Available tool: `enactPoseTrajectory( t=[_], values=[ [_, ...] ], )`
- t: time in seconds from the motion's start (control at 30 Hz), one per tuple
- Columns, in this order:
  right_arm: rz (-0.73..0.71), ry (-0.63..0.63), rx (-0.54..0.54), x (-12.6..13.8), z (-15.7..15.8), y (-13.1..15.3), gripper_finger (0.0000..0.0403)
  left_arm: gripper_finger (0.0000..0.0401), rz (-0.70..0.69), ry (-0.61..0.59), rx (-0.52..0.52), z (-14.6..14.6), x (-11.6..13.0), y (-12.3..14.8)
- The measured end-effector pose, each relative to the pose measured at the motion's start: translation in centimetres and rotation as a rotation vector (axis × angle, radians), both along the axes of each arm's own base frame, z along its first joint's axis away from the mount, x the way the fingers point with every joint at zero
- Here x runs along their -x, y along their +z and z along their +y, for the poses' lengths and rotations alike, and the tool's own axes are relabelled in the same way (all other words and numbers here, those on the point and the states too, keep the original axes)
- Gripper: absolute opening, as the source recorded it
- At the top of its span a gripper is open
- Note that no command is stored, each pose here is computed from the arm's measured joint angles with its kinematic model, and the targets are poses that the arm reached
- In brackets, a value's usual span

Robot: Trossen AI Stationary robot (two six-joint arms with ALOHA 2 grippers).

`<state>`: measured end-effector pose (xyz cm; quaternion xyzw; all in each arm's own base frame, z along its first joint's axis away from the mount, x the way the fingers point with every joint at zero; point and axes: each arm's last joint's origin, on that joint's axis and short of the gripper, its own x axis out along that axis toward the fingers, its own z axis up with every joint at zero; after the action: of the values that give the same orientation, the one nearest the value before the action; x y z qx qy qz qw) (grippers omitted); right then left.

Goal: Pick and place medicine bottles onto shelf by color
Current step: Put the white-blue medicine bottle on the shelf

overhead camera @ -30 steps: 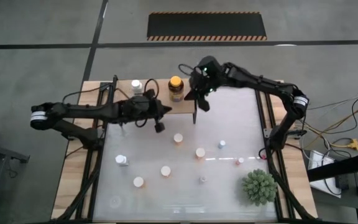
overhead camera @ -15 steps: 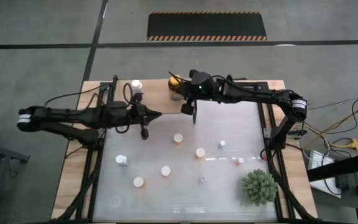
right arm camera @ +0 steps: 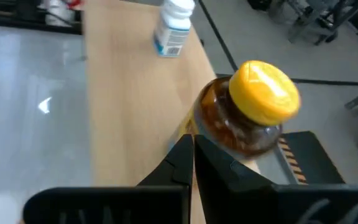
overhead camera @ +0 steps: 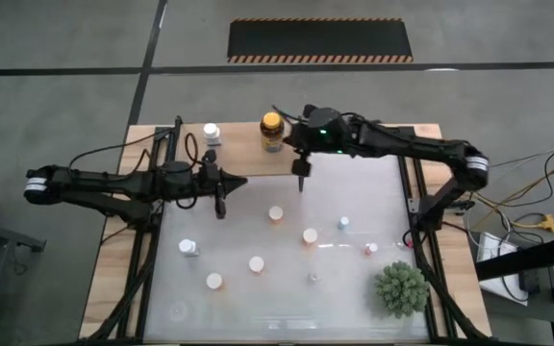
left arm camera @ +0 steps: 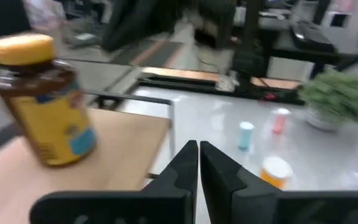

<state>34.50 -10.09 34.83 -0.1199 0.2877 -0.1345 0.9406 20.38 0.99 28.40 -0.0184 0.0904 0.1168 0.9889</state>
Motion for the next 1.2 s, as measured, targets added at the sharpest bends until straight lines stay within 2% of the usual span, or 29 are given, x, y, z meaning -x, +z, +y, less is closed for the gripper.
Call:
enactPoseTrajectory(
  t=[0.07, 0.27, 0.5, 0.7, 0.93, 1.07, 1.2],
  values=[
    [0.001, 0.070, -0.038, 1.4, 1.1, 0.6, 0.0009, 0.0000, 0.014, -0.045, 0.006, -0.4, 0.0, -0.2],
    [-0.031, 0.357, -0.274, 5.6, 5.2, -0.3, 0.0009, 0.0000, 0.012, -0.124, 0.027, -1.9, -0.6, -0.4],
    [-0.058, 0.440, -0.344, 9.3, 9.2, -2.9, 0.0009, 0.0000, -0.004, -0.175, 0.076, -3.2, -1.4, -0.6],
    [-0.138, 0.480, -0.300, 11.3, 11.5, -5.0, 0.0009, 0.0000, -0.016, -0.182, 0.157, -3.8, -2.2, 0.0],
    [-0.287, 0.566, -0.225, 12.0, 12.8, -8.0, 0.0009, 0.0000, -0.080, -0.220, 0.234, -5.1, -3.2, 0.8],
    [-0.409, 0.581, -0.200, 12.2, 12.9, -9.5, 0.0009, 0.0000, -0.133, -0.279, 0.252, -6.7, -4.2, 1.7],
    [-0.447, 0.578, -0.215, 12.4, 12.8, -10.8, 0.0009, 0.0000, -0.106, -0.328, 0.357, -8.9, -5.2, 2.5]
  ],
)
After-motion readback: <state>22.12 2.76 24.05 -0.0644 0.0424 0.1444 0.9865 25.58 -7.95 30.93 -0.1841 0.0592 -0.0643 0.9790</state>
